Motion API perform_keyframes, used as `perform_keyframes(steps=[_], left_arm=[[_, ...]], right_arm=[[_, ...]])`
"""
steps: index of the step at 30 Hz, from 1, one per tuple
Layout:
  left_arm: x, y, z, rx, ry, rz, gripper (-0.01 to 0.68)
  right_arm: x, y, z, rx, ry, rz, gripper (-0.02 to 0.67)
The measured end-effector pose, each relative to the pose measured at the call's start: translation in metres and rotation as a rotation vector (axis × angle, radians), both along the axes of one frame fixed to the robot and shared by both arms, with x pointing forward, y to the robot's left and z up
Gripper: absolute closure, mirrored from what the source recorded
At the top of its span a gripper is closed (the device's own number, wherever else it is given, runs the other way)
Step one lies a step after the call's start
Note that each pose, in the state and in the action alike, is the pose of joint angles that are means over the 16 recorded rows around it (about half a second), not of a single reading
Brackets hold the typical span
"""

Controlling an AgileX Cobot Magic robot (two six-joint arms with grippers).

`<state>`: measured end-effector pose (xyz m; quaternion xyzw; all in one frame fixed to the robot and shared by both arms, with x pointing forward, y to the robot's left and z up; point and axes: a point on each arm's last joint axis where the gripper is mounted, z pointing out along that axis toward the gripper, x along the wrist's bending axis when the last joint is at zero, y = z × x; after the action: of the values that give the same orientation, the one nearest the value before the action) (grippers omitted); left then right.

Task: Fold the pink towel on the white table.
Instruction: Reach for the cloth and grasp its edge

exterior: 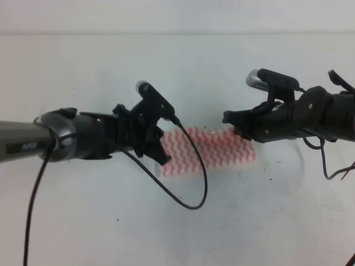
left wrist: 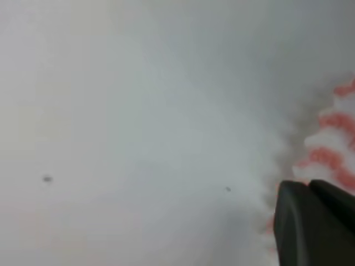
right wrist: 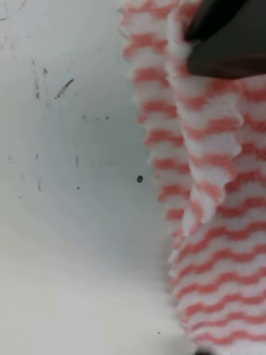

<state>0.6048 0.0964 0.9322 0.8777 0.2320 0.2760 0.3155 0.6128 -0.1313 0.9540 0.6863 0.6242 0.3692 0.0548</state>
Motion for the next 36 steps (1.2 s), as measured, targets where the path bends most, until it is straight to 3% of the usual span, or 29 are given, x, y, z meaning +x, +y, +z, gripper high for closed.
perform_keyframes(steps=[10, 19, 36], left_arm=[[-0.007, -0.007, 0.017, -0.11, 0.006, -0.053, 0.676], [-0.016, -0.011, 0.006, -0.19, 0.124, -0.066, 0.677], [-0.032, -0.011, -0.009, -0.175, 0.311, -0.1, 0.677]], right_arm=[[0.0, 0.0, 0.001, 0.001, -0.001, 0.0, 0.666], [0.0, 0.0, 0.001, 0.002, 0.001, 0.001, 0.666], [-0.001, 0.001, -0.001, 0.001, 0.016, 0.008, 0.666]])
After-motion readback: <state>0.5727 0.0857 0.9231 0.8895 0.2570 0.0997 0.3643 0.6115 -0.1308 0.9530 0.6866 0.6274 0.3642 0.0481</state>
